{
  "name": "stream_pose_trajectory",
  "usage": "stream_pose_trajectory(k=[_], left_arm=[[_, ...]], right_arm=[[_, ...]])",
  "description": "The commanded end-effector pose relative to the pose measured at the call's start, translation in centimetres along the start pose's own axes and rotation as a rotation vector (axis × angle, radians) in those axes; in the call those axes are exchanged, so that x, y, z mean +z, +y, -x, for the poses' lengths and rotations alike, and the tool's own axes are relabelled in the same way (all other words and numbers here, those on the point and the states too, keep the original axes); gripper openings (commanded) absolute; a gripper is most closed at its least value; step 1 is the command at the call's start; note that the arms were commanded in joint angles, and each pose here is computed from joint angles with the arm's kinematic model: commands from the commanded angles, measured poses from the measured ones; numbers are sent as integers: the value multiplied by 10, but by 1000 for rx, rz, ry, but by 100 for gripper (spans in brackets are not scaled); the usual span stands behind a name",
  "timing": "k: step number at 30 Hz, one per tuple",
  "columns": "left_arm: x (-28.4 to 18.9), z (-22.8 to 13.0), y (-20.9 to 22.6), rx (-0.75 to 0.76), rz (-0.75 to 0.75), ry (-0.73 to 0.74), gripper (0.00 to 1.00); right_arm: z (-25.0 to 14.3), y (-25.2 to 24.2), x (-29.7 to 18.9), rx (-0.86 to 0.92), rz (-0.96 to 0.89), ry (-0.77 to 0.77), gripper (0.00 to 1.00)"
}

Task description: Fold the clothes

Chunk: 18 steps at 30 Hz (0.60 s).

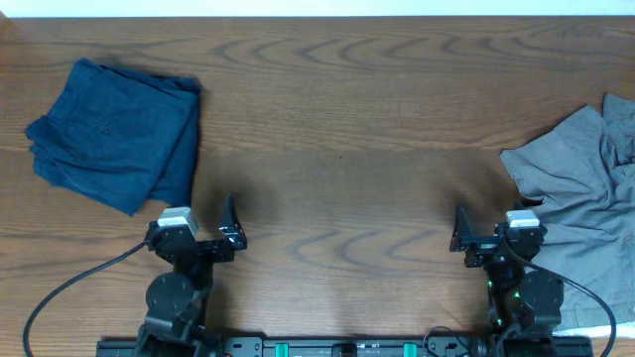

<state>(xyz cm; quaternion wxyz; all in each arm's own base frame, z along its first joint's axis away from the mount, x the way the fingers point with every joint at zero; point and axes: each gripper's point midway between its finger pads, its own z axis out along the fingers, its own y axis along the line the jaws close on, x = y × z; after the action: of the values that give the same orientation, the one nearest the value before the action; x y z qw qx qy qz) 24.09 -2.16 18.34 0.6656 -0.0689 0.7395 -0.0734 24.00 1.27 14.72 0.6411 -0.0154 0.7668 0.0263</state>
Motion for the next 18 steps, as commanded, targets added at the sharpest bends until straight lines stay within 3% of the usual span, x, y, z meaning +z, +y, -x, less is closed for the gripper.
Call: stream_pose_trajectory(k=[1, 9, 18], left_arm=[[3, -4, 7, 119, 21, -49, 98], [6, -27, 7, 232, -4, -24, 98], [6, -44, 4, 213, -37, 44, 98]], right_arm=[[-2, -1, 0, -12, -4, 9, 99], [-2, -1, 0, -12, -4, 9, 99], [-2, -1, 0, -12, -4, 9, 99]])
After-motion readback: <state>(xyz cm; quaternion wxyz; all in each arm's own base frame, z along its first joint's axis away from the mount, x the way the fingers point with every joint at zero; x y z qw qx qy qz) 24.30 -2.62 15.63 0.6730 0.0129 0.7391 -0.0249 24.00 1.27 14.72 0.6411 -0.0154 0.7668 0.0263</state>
